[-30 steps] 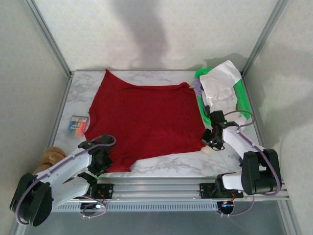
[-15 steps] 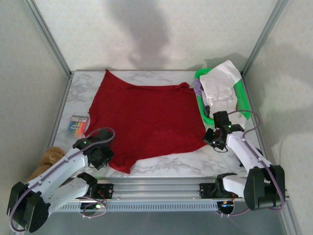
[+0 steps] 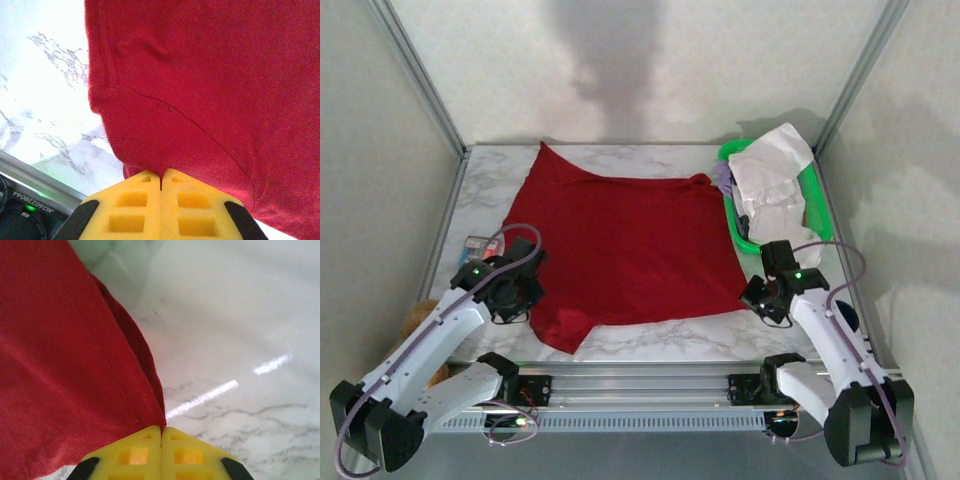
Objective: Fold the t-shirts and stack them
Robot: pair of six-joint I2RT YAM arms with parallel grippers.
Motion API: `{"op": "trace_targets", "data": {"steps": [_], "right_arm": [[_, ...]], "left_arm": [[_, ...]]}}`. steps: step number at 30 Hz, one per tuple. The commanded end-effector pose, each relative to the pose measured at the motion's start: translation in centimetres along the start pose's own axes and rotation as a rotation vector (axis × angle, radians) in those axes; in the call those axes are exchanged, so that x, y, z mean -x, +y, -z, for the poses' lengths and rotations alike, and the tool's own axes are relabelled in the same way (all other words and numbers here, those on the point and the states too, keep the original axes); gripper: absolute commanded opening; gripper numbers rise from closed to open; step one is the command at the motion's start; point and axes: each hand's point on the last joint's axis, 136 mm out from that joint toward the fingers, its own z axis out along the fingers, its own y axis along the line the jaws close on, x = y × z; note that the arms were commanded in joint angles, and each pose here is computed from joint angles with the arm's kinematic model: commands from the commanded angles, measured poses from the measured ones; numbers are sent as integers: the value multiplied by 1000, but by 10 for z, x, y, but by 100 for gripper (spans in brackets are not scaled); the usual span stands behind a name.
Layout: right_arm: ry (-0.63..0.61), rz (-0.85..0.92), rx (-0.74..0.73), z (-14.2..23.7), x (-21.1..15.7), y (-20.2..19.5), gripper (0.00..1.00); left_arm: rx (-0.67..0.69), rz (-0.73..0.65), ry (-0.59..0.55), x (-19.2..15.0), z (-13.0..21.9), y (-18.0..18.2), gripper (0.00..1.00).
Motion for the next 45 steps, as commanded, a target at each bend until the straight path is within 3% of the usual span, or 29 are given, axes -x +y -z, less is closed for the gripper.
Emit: {"op": "trace_targets", "data": {"steps": [1, 9, 17, 28, 45], "right_arm": [[16, -92, -69, 4, -20, -26, 0], [-8, -35, 7, 9, -2, 0, 0], [-19, 103, -14, 6, 40, 36, 0], [-9, 239, -2, -5, 87, 84, 0], [-77, 221, -30, -15, 116, 98, 0]], "left_arm": [[75, -33, -12, -2, 4, 25, 0], [-21, -38, -36, 11, 7, 5, 0], [-48, -70, -109, 81, 9, -23, 0], [-67, -132, -83, 145, -10, -68, 0], [-75, -142, 21, 182, -56, -75, 0]]}}
